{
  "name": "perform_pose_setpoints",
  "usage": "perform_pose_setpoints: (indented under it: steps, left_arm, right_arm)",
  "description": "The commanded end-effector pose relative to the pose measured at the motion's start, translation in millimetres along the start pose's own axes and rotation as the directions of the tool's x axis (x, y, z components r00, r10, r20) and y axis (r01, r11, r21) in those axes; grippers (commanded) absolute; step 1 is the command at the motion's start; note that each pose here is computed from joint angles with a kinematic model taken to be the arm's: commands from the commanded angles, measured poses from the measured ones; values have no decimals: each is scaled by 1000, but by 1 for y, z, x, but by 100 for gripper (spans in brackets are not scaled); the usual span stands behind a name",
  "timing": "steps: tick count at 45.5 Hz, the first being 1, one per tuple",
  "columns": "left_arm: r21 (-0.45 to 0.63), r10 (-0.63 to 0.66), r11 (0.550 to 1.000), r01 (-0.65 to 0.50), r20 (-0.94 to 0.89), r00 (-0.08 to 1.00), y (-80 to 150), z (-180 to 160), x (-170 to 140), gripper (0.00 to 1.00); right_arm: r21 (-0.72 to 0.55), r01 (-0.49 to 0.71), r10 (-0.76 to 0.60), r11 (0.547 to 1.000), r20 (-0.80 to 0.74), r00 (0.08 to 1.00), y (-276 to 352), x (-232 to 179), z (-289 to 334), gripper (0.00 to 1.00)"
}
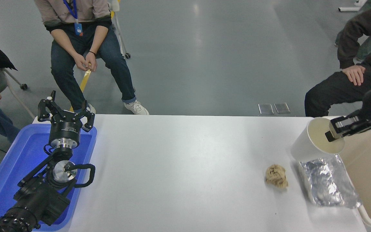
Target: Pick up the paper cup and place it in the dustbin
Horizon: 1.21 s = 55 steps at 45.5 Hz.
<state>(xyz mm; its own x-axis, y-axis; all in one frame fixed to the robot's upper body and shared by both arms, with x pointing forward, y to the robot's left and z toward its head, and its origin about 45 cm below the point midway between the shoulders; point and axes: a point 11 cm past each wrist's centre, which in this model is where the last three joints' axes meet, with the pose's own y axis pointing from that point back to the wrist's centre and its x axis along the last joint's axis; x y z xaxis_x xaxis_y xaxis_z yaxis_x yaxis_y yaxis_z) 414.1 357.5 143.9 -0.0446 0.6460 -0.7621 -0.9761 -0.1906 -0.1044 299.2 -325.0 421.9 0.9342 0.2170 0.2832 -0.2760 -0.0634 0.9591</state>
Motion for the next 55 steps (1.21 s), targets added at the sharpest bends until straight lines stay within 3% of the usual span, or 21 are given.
perform_pose_setpoints:
  steps: [1, 11, 24, 35, 50, 55]
  left_arm:
    - [0, 0, 1000, 0, 0, 1000, 0, 0, 0, 99]
    - [-1, 1, 1000, -1, -1, 1000, 0, 0, 0, 99]
    - [-2, 2, 1000, -2, -1, 1000, 0, 0, 1, 99]
    - [-3, 1, 1000, -1, -1, 1000, 0, 0, 0, 99]
    - [-3, 1, 1000, -1, -1, 1000, 0, 0, 0, 99]
    - [-3, 1, 1000, -1, -1, 1000, 0, 0, 0, 99]
  right_arm:
    - [-46, -12, 12, 999, 9, 1000, 24, 2, 1, 0]
    - [-147, 19, -11, 989, 58, 998, 21, -8, 42, 0]
    - [-312, 40, -12, 949, 93, 996, -9, -32, 159, 0]
    - [-372, 10, 57, 928, 167, 984, -66, -65, 232, 0]
    - [-528, -85, 150, 845, 82, 985, -150, -120, 304, 0]
    - [-521, -112, 156, 846, 41, 987, -192, -129, 298, 0]
